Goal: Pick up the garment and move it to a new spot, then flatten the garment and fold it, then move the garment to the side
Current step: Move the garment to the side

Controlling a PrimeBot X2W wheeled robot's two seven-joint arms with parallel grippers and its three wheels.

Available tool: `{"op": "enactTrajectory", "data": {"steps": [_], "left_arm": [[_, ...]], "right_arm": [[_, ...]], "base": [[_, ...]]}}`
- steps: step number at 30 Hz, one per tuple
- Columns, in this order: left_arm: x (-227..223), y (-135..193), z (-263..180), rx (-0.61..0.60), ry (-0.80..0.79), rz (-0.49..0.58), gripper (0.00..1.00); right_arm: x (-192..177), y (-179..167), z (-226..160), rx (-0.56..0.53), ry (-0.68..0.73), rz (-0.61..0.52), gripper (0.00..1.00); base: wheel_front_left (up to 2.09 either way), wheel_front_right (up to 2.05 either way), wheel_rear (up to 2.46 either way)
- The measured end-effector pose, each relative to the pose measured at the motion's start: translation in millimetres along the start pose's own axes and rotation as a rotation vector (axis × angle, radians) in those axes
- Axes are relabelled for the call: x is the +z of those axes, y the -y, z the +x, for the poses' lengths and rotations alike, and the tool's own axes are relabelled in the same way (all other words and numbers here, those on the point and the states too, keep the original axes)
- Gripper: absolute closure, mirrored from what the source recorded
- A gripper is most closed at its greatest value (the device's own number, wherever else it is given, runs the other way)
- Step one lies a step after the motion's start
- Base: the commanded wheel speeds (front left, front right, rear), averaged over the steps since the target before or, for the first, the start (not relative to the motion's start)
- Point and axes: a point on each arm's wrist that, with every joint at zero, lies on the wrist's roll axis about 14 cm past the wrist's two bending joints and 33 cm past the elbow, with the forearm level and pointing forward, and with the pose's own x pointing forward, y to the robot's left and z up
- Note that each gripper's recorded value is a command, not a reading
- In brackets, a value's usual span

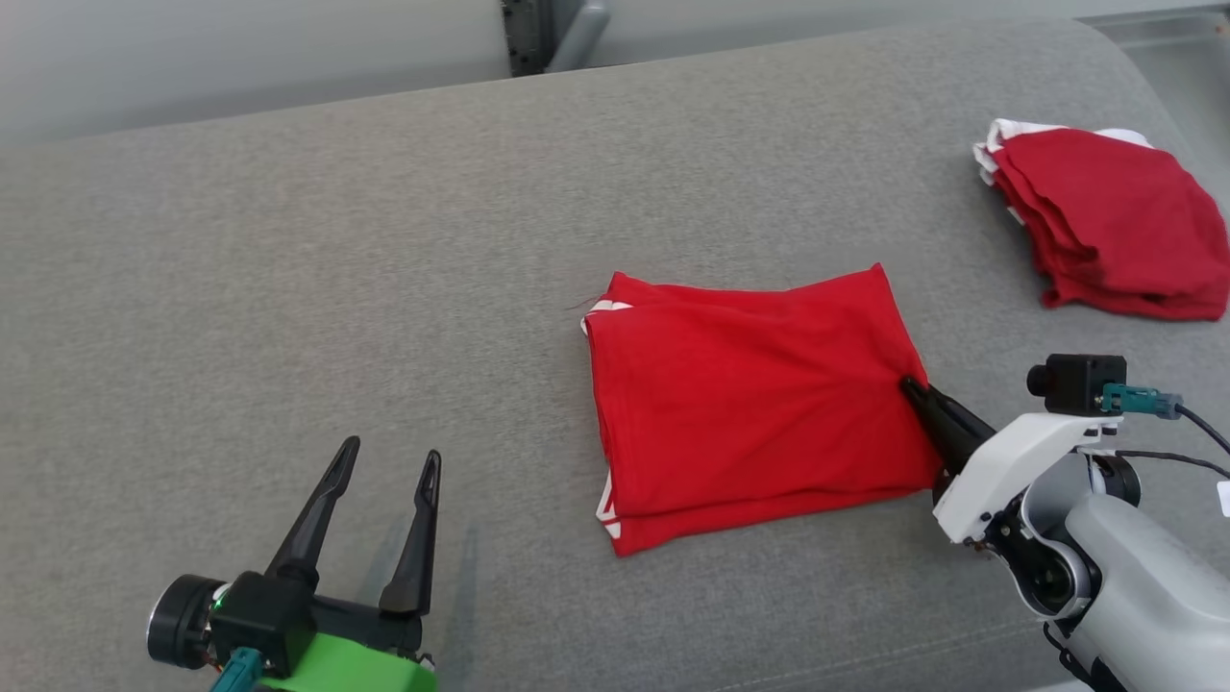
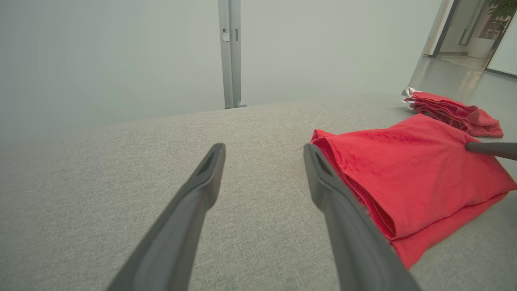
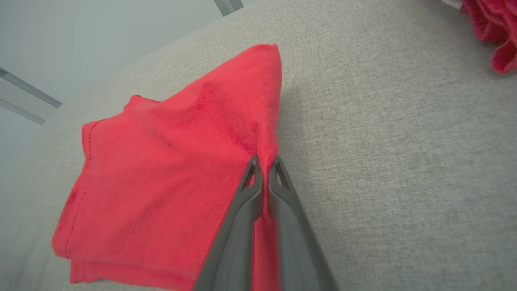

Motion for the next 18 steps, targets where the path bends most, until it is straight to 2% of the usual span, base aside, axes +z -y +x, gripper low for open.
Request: {"op": "enactTrajectory", "data": {"steps": [8, 18], "left_arm": [[-16.0, 27.9, 31.9, -0.144, -0.029, -0.006, 0.0], [-32.6, 34.7, 56.6, -0.212, -0.045, -0.027, 0.0]], "right_arm": [[8.8, 31.5, -24.4, -0.099, 0.073, 0.003, 1.0], [37.7, 50.8, -8.1, -0.137, 0.13, -0.062, 1.0]], "base": [[0.0, 0.0, 0.0], [0.0, 0.0, 0.0]]}}
